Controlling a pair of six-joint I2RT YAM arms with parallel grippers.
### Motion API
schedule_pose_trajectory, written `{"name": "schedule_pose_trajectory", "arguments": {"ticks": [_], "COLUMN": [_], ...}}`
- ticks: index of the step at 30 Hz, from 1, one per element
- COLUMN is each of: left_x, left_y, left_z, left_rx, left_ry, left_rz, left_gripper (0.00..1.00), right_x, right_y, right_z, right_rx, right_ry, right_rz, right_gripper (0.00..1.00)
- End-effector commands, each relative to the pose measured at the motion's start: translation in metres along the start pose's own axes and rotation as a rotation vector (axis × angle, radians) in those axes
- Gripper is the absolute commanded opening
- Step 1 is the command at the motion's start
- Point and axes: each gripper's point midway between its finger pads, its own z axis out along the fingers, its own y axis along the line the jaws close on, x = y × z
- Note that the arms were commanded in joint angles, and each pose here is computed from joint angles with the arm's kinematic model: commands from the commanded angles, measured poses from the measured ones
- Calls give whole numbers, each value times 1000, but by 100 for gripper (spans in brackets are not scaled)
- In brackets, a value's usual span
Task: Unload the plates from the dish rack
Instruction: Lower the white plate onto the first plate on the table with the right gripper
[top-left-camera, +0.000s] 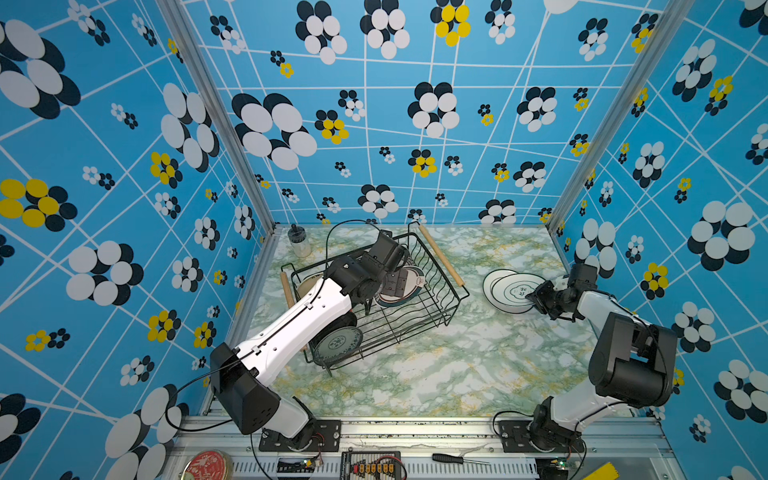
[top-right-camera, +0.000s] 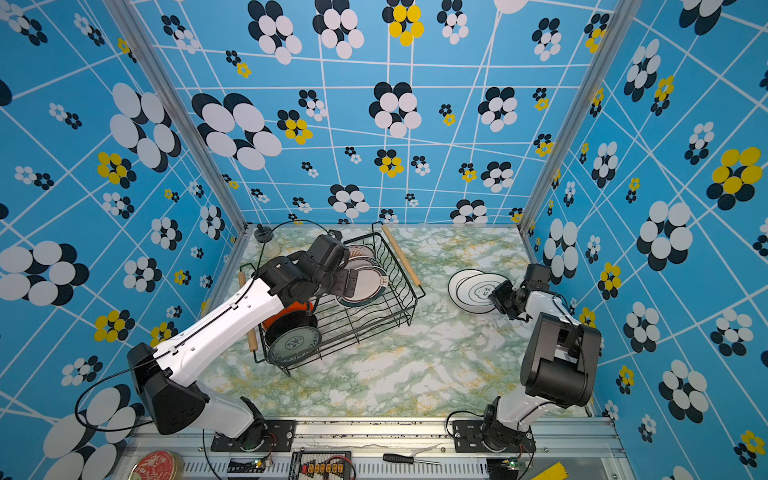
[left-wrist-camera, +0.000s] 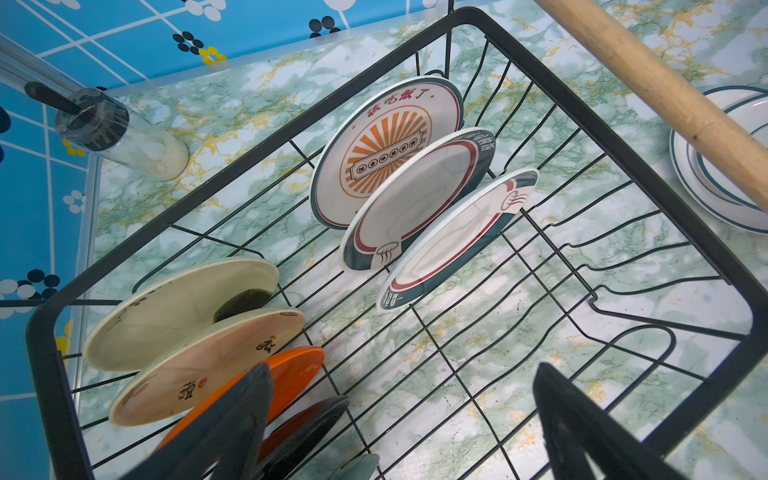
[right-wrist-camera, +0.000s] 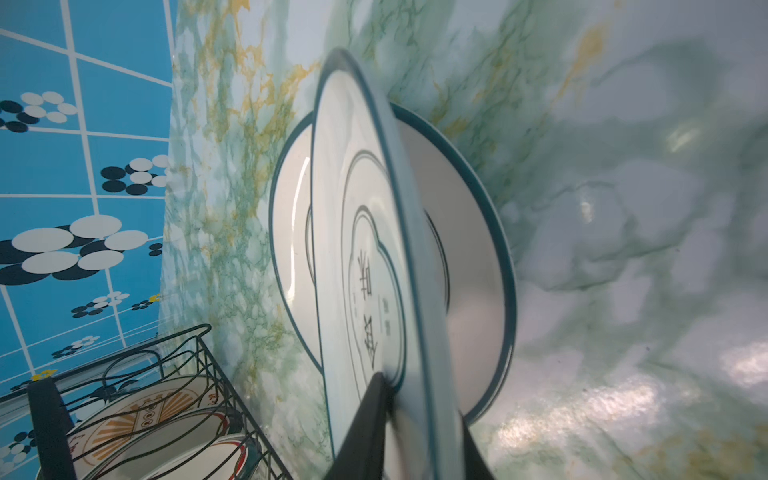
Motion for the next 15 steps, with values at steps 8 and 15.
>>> {"name": "schedule_pose_trajectory", "arguments": {"ticks": [8,15], "left_x": [1,1], "left_y": [8,9], "left_z": [-8,-8], "left_rx": [-17,-15], "left_ry": [3,0], "left_rz": [-8,-7], "left_gripper": [99,99], "right_x": [15,17], "right_y": [-22,-28], "right_z": [3,4], "right_rx": [84,113], "right_ry": [48,59], "right_rz": [-10,-16], "right_gripper": [36,43]}}
